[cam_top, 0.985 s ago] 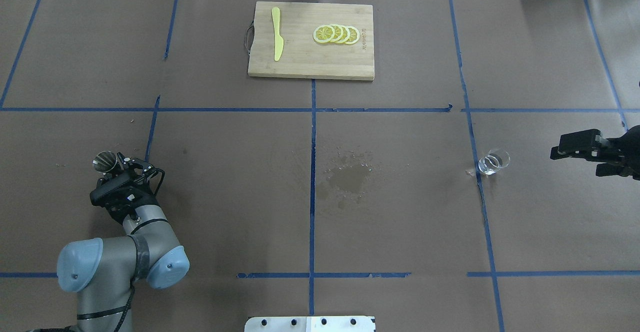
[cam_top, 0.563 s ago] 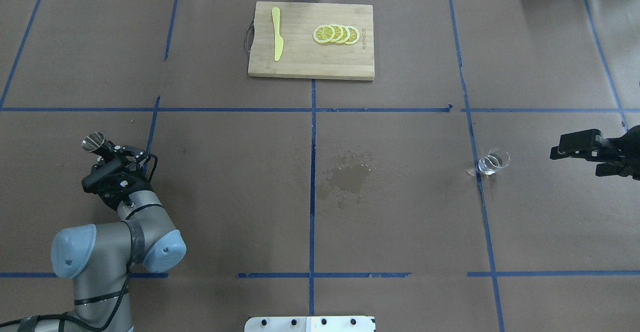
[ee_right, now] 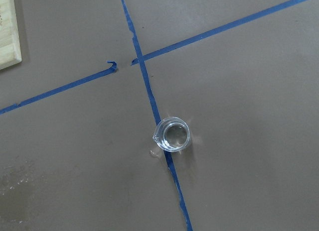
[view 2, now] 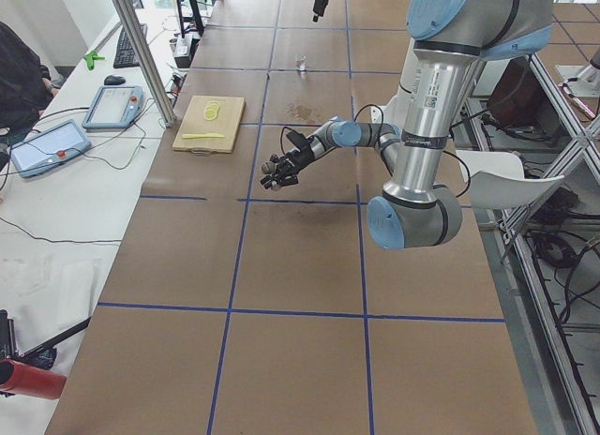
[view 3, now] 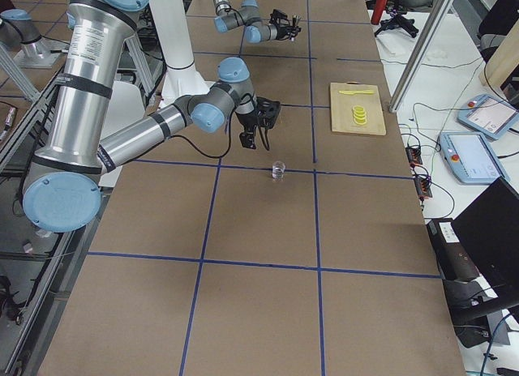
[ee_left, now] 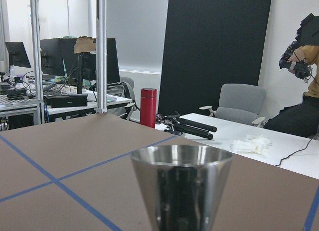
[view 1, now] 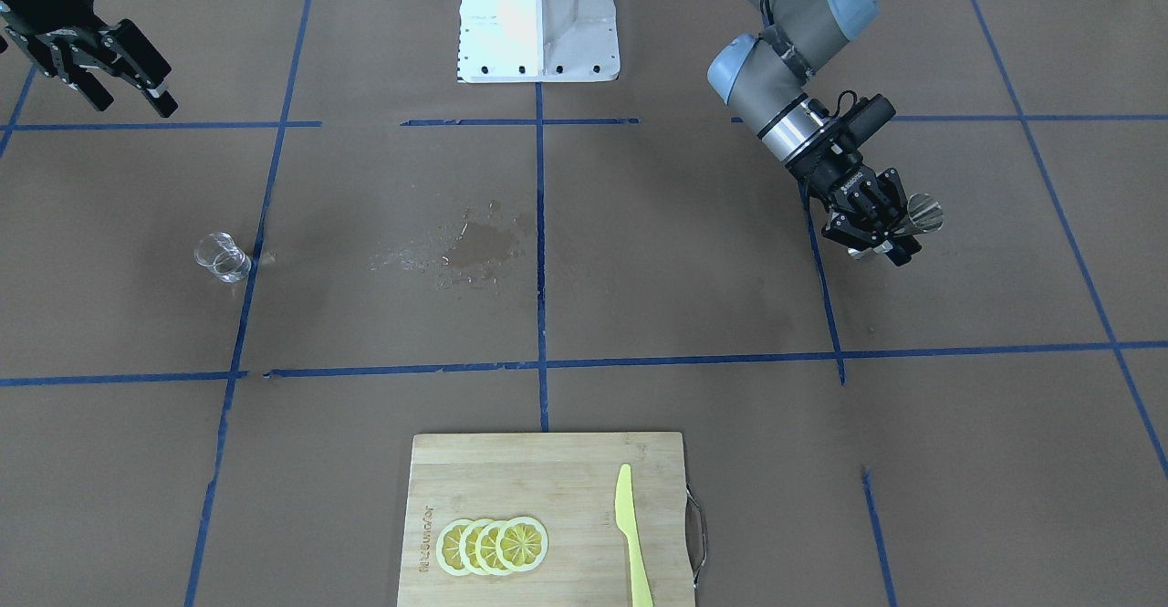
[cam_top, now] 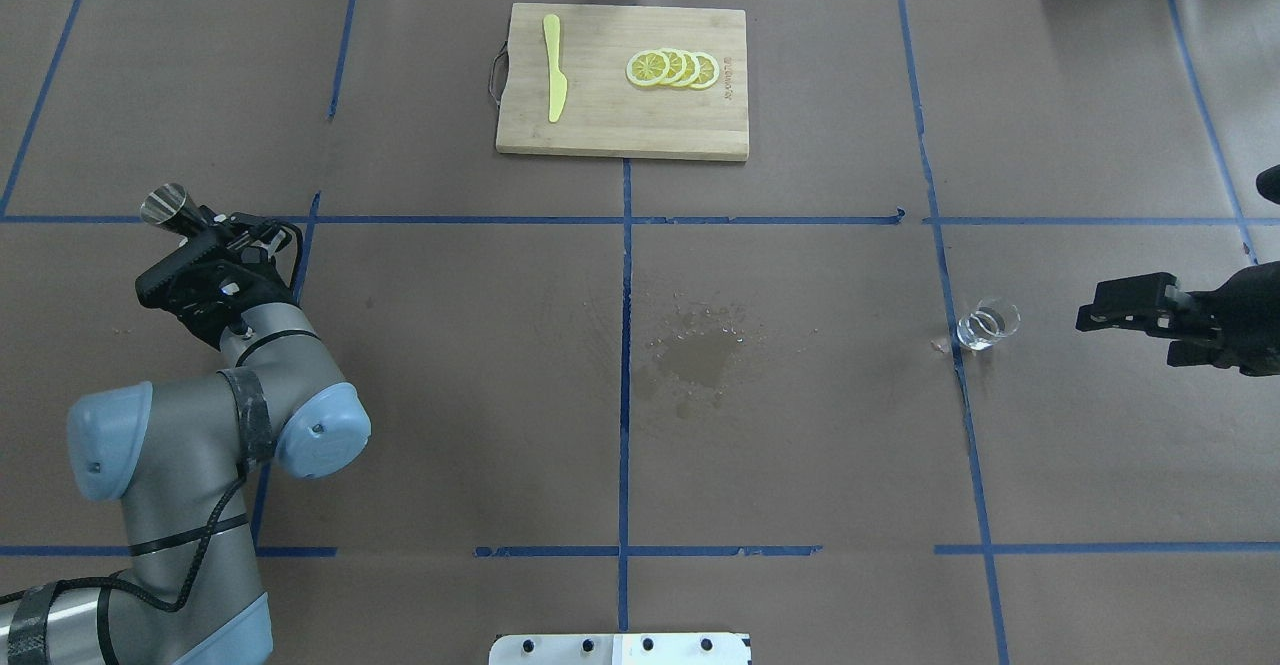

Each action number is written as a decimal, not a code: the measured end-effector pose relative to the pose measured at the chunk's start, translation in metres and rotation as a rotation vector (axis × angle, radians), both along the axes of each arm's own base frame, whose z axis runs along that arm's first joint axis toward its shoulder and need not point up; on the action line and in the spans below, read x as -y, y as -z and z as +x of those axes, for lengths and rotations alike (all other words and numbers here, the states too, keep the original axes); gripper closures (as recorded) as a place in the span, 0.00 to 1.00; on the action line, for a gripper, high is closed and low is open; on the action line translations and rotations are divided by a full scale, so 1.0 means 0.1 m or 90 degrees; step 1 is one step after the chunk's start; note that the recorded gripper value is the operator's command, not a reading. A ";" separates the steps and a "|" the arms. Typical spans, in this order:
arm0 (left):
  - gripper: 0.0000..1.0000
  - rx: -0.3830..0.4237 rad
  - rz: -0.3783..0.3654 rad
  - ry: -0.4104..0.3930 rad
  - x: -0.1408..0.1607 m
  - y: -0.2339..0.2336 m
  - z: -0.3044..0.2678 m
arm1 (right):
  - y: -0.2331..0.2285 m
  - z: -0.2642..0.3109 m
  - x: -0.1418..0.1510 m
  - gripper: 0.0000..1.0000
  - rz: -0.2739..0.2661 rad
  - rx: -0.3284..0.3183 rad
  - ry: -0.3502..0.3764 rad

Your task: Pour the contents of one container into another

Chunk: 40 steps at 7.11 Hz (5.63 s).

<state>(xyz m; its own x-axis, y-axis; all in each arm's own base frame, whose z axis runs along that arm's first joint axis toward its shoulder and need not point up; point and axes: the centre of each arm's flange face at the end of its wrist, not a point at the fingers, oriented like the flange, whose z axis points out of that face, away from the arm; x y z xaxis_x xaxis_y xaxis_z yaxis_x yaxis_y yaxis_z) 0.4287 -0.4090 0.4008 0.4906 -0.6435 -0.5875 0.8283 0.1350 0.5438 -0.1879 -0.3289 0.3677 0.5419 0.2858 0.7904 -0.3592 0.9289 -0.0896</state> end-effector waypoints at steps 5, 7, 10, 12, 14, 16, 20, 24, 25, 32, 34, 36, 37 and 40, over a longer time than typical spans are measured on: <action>1.00 -0.030 0.038 -0.107 -0.06 1.24 -0.13 | -0.09 -0.53 -0.23 0.00 0.114 -0.105 -0.050; 1.00 -0.047 0.078 -0.172 -0.12 1.66 -0.22 | -0.07 -0.59 -0.26 0.00 0.136 -0.113 -0.059; 1.00 -0.005 0.144 -0.278 -0.11 1.90 -0.21 | -0.05 -0.59 -0.26 0.00 0.144 -0.105 -0.065; 1.00 0.030 0.230 -0.357 -0.13 2.08 -0.21 | -0.07 -0.58 -0.24 0.00 0.153 -0.116 -0.080; 1.00 0.010 0.301 -0.389 -0.12 2.03 -0.09 | -0.12 -0.58 -0.26 0.00 0.170 -0.137 -0.094; 1.00 -0.019 0.319 -0.435 -0.15 2.01 0.00 | -0.16 -0.60 -0.29 0.00 0.185 -0.154 -0.103; 1.00 -0.004 0.336 -0.460 -0.19 2.12 -0.03 | -0.54 -1.03 -0.53 0.01 0.243 -0.211 -0.206; 1.00 0.000 0.333 -0.462 -0.19 2.10 -0.02 | -0.94 -1.59 -0.63 0.00 0.360 -0.250 -0.312; 1.00 0.002 0.332 -0.462 -0.19 2.08 -0.01 | -1.00 -1.73 -0.61 0.00 0.381 -0.259 -0.325; 1.00 0.002 0.328 -0.464 -0.19 2.04 0.02 | -1.55 -2.33 -0.54 0.00 0.444 -0.325 -0.338; 1.00 0.002 0.328 -0.464 -0.19 2.04 0.02 | -1.82 -2.35 -0.50 0.00 0.456 -0.306 -0.349; 1.00 0.002 0.326 -0.464 -0.19 2.03 0.02 | -1.98 -2.32 -0.48 0.00 0.489 -0.285 -0.329; 1.00 0.003 0.325 -0.464 -0.19 2.01 0.03 | -2.03 -2.30 -0.48 0.00 0.502 -0.279 -0.323; 1.00 0.005 0.321 -0.467 -0.20 1.98 0.07 | -2.02 -2.31 -0.46 0.01 0.514 -0.277 -0.324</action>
